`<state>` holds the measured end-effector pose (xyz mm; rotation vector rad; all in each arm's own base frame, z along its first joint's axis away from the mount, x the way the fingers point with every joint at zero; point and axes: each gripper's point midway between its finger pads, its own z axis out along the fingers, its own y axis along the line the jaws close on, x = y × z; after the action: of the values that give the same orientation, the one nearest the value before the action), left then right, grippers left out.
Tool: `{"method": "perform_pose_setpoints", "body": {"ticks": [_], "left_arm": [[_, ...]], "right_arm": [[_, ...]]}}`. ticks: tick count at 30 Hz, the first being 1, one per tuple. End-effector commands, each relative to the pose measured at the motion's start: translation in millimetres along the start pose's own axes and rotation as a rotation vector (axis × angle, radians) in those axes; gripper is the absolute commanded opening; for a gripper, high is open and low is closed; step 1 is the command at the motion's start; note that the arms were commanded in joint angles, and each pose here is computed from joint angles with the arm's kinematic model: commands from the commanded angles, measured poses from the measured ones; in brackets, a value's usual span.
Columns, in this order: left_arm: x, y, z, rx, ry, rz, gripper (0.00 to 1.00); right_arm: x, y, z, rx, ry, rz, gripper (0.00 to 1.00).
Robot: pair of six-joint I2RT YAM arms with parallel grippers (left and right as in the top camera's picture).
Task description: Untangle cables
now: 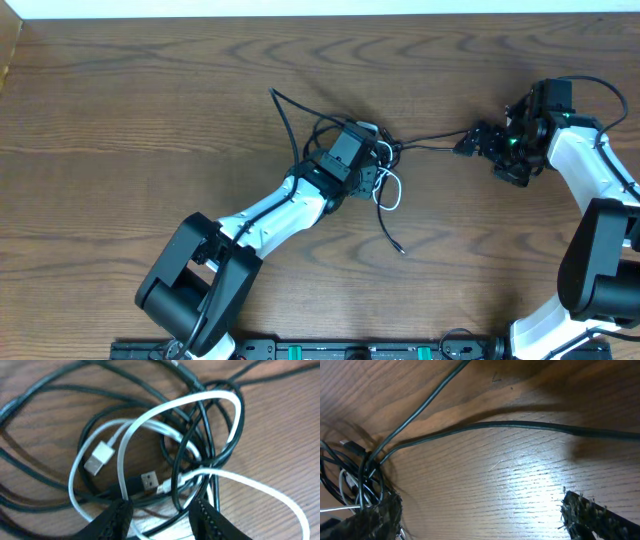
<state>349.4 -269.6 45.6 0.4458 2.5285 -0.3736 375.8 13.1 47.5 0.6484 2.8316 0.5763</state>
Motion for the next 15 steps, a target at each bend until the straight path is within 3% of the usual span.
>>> {"method": "perform_pose_setpoints", "body": {"ticks": [1,15], "left_arm": [[9.6,3.1,4.2,-0.023,0.044,0.053,0.42],[51.2,27.6,-2.4,-0.125,0.216,0.154,0.42]], "right_arm": [[1.8,0.7,0.4,0.000,0.004,-0.006,0.99],[1.7,0.8,0.3,0.000,0.003,-0.007,0.99]]}}
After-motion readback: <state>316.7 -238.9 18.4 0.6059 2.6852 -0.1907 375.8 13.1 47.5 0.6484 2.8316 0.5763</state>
